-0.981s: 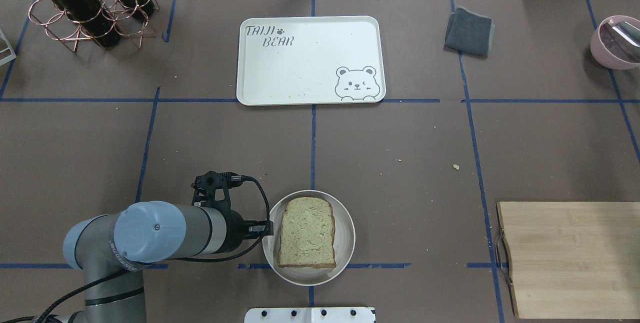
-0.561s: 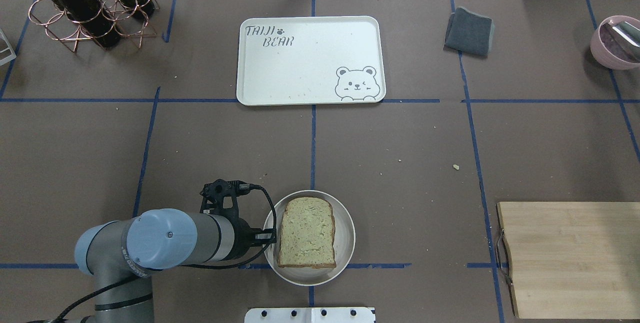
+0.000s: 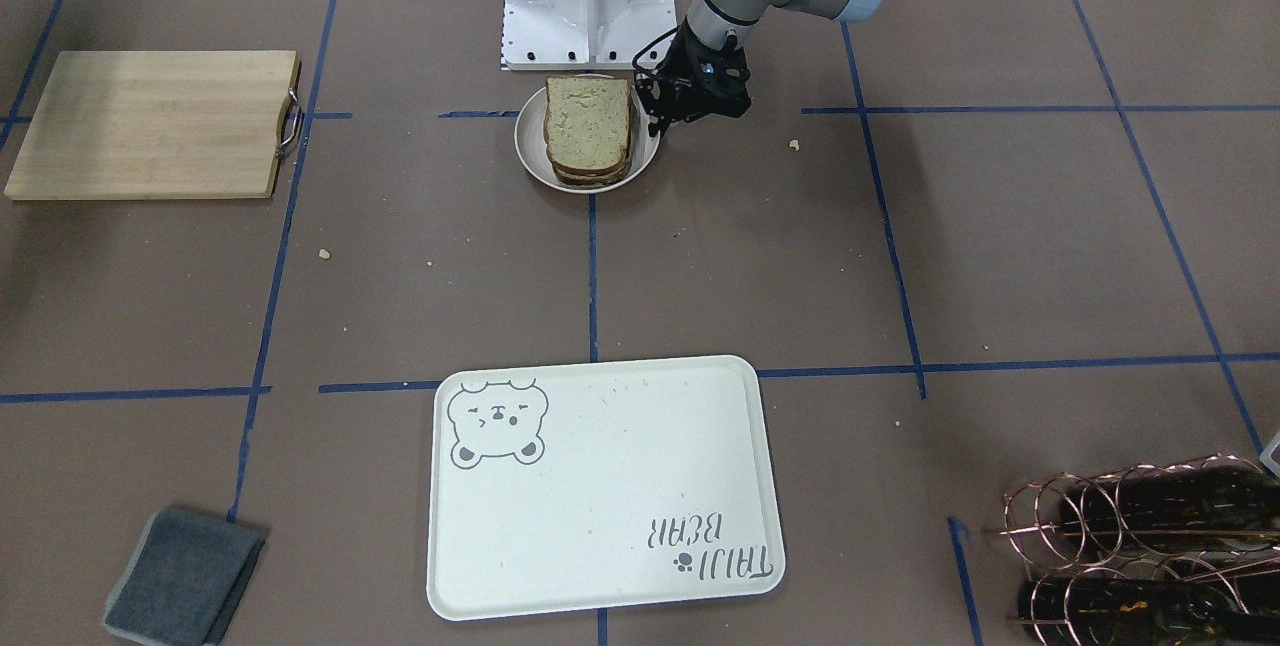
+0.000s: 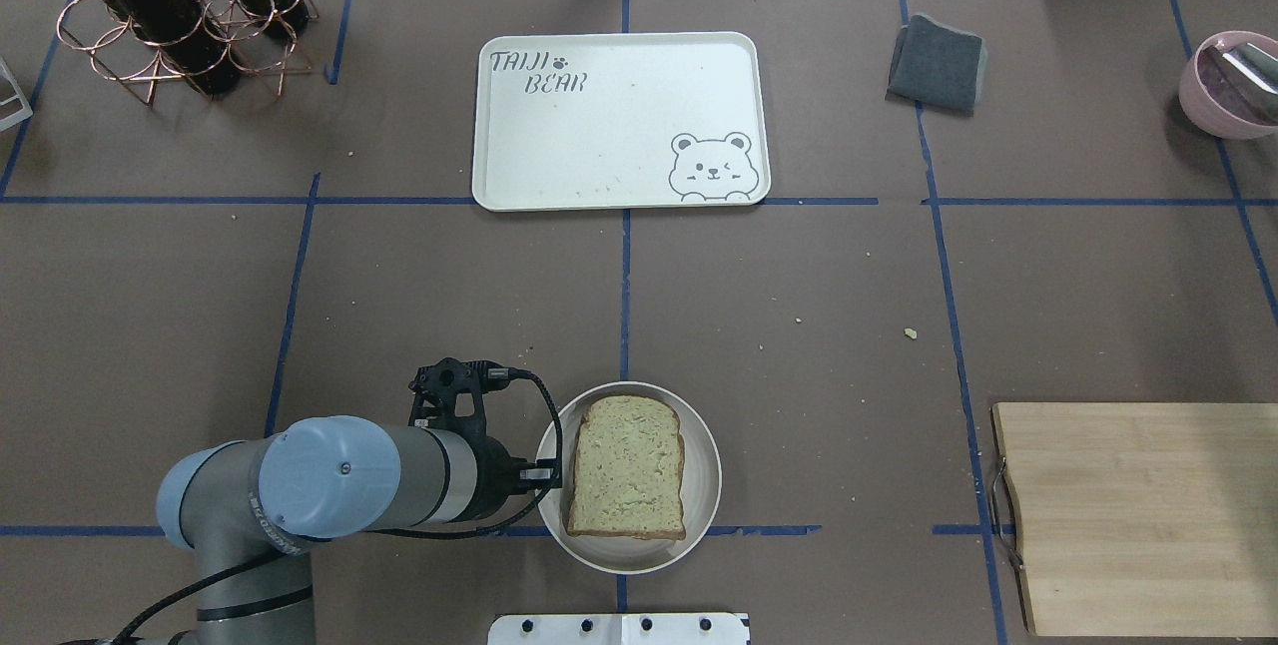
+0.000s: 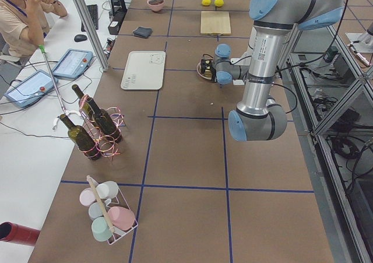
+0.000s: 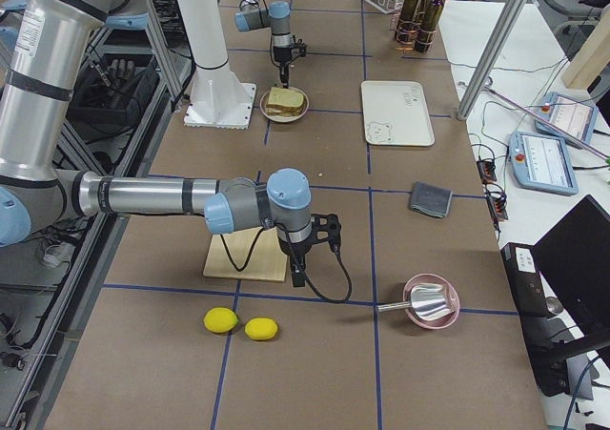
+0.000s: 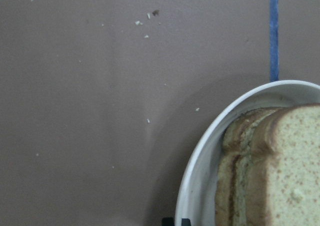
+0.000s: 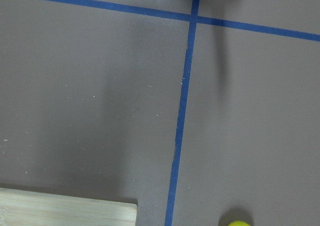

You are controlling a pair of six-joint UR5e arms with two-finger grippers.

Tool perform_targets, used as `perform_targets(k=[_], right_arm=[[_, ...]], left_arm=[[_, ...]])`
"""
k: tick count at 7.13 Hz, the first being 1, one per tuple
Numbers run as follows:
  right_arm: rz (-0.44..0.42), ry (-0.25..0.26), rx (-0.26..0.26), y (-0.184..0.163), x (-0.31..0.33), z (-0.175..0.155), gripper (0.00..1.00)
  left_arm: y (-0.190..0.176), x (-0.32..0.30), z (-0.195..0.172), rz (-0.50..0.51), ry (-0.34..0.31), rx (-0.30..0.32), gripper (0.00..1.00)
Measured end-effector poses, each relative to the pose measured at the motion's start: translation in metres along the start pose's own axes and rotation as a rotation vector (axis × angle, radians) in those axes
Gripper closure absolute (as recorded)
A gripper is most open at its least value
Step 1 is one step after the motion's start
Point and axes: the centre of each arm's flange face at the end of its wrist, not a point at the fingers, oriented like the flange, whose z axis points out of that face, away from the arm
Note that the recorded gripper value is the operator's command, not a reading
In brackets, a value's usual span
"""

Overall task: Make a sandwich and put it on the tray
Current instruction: 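Move the left gripper to the plate rim and grasp it, then carry the plate with the left gripper onto the white tray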

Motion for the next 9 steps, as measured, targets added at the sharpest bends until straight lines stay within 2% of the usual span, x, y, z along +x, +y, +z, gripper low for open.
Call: perform_targets(k=[2,4,7,8,9], right_arm=[[0.001,0.001,-0.001,-0.001,0.001,0.001,0.00],[0.008,0.002,-0.011,0.001,0.006,0.006,0.00],[0.010,0.003,-0.014,0.001,0.007,0.007,0.00],[0.011,0.003,-0.015,0.002,0.007,0.008,0.00],[0.012,0.002,-0.016,0.002,0.007,0.008,0.00]], left_arm=[[-0.068,0.006,-0.028,0.021,0.020,0.031,1.00],[-0.170,0.014,-0.053,0.073,0.001,0.087,1.00],[-0.324,0.030,-0.043,0.136,-0.091,0.160,1.00],[-0.358,0.022,-0.028,0.149,-0.106,0.172,1.00],[-0.374,0.010,-0.013,0.157,-0.111,0.180,1.00]])
